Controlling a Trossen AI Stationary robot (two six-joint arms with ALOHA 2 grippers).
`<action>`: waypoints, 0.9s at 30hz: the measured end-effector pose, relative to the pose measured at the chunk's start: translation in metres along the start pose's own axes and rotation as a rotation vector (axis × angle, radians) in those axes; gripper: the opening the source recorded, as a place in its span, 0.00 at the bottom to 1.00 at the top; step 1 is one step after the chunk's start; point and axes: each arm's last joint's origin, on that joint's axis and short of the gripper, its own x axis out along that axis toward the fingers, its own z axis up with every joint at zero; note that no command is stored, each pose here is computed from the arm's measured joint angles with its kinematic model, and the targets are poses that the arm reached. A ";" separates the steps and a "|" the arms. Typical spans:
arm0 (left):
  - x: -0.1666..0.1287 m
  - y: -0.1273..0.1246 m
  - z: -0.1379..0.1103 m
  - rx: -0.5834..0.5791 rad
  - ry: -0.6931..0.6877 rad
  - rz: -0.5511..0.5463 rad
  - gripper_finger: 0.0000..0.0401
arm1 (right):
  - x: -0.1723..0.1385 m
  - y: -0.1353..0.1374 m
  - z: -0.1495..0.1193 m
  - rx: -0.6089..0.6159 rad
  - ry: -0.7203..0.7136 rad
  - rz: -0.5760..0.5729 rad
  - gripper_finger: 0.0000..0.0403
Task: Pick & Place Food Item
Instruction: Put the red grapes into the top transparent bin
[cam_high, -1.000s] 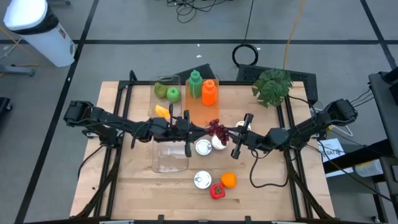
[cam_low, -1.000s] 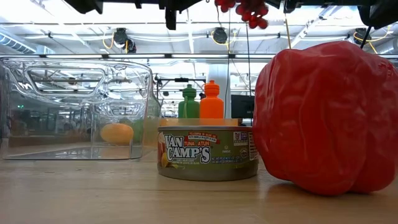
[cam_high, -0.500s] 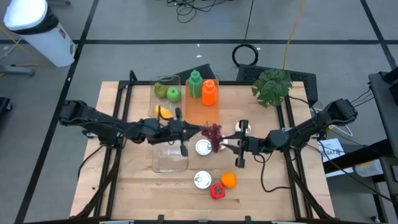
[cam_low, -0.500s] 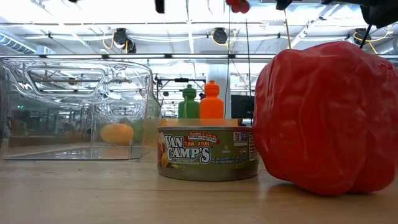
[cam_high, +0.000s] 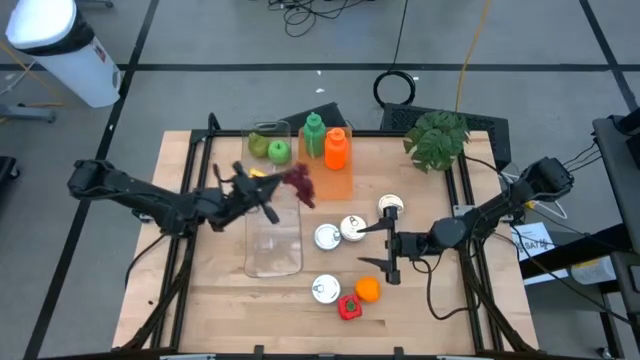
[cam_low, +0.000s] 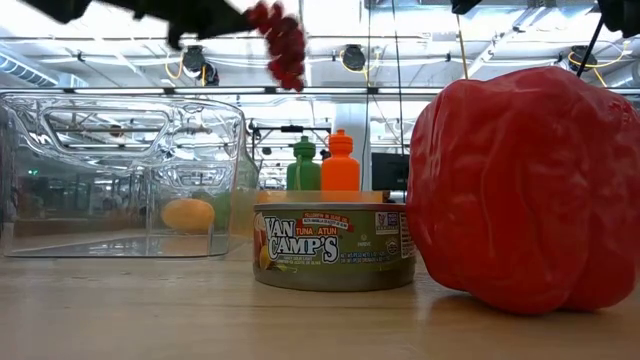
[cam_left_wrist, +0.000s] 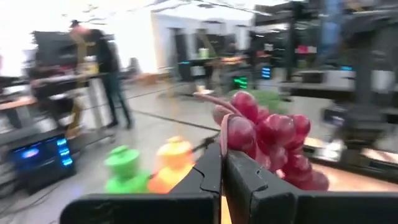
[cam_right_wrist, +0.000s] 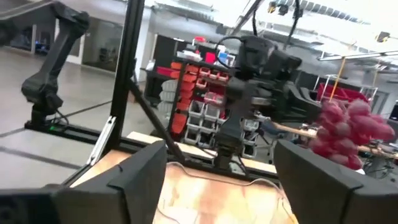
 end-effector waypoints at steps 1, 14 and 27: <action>-0.004 0.007 -0.004 -0.005 0.001 0.035 0.01 | 0.000 0.000 0.000 -0.001 0.003 0.002 0.71; -0.018 0.084 -0.064 -0.089 0.049 0.416 0.01 | 0.000 0.000 -0.001 -0.005 0.010 0.000 0.68; -0.015 0.116 -0.092 -0.239 0.086 0.401 0.02 | 0.000 0.000 -0.002 -0.008 0.019 0.000 0.67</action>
